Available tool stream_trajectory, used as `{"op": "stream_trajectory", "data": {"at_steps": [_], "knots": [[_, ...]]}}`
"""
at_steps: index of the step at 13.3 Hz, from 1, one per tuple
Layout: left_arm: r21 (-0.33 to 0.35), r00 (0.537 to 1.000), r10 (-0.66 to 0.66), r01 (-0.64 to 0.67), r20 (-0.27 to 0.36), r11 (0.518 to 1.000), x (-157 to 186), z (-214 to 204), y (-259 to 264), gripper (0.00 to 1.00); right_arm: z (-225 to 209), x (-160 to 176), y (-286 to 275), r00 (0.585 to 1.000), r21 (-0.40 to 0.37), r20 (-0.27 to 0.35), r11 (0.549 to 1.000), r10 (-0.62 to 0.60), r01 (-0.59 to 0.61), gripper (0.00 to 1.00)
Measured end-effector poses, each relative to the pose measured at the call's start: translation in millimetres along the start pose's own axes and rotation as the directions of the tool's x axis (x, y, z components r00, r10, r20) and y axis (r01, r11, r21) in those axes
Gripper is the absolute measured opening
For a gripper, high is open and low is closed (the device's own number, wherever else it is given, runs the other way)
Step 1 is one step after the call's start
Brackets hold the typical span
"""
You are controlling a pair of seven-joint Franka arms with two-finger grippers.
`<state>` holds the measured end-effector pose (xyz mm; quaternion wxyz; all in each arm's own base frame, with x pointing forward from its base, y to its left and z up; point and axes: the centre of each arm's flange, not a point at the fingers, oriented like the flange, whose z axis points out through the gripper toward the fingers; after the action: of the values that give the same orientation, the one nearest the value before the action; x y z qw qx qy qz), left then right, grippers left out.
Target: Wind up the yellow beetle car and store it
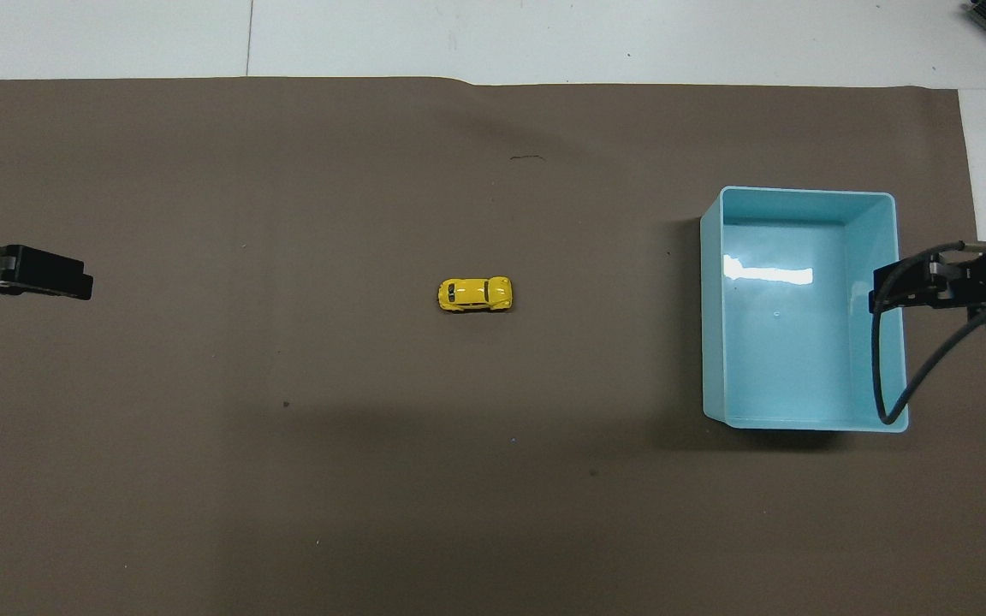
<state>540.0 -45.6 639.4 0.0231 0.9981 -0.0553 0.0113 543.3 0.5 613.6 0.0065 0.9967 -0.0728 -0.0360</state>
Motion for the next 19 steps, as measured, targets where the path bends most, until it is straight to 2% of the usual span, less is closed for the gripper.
{"op": "stream_trajectory", "data": {"at_steps": [8,14,19], "knots": [[-0.001,1.0,-0.004,0.004,0.019,1.0,-2.1,1.6,0.0,1.0,0.0,0.0,0.0,1.0,0.0,0.0,1.0,0.0,0.0,1.0],[0.0,0.998,-0.058,0.058,0.019,0.998,-2.1,1.6,-0.3,1.0,0.0,0.0,0.0,1.0,0.0,0.0,1.0,0.0,0.0,1.0],[0.004,0.968,-0.252,0.252,0.018,0.968,-2.1,1.4,-0.9,1.0,0.0,0.0,0.0,1.0,0.0,0.0,1.0,0.0,0.0,1.0]]}}
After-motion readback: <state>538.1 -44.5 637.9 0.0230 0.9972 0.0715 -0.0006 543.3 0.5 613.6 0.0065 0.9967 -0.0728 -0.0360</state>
